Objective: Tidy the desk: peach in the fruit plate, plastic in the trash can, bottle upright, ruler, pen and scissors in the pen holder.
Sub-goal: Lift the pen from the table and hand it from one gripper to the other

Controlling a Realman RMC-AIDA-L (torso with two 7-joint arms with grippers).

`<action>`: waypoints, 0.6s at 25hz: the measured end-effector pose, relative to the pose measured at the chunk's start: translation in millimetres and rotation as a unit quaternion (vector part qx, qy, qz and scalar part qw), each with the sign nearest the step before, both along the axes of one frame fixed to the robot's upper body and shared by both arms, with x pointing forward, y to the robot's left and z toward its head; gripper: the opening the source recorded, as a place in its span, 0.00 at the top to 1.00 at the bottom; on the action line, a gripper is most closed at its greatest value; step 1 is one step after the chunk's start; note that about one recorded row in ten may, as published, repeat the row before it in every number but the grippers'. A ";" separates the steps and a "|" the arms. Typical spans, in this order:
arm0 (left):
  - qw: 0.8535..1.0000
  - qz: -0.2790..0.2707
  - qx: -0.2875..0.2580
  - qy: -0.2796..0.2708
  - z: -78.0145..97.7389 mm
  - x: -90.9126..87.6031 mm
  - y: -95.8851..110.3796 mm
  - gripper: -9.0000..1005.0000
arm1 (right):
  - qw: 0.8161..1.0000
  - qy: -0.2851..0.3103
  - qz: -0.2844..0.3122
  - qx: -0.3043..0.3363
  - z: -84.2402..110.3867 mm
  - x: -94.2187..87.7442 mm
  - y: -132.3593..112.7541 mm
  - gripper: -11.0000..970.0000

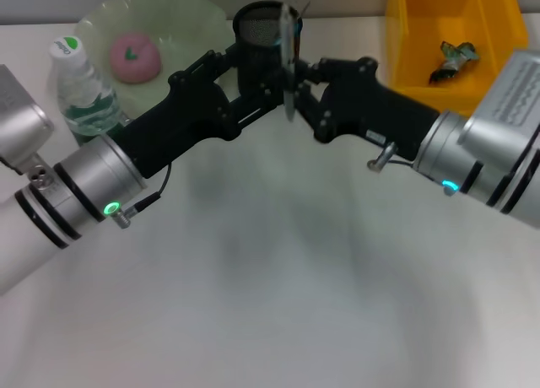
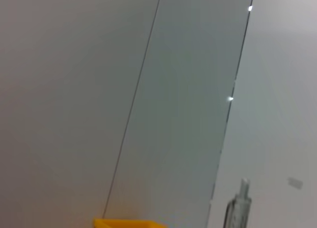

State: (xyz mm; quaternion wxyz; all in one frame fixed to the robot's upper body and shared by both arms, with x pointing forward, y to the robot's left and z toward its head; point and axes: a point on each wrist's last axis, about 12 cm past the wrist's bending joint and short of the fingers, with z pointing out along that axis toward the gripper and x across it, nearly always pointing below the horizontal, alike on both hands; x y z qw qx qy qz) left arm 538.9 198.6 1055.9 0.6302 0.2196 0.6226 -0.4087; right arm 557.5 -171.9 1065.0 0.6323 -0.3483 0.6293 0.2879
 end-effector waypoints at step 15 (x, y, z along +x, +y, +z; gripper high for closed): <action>0.999 0.028 0.009 -0.016 -1.7 2.1 -17.3 0.26 | 1.000 0.021 0.004 -0.011 -10.8 -5.5 9.9 0.86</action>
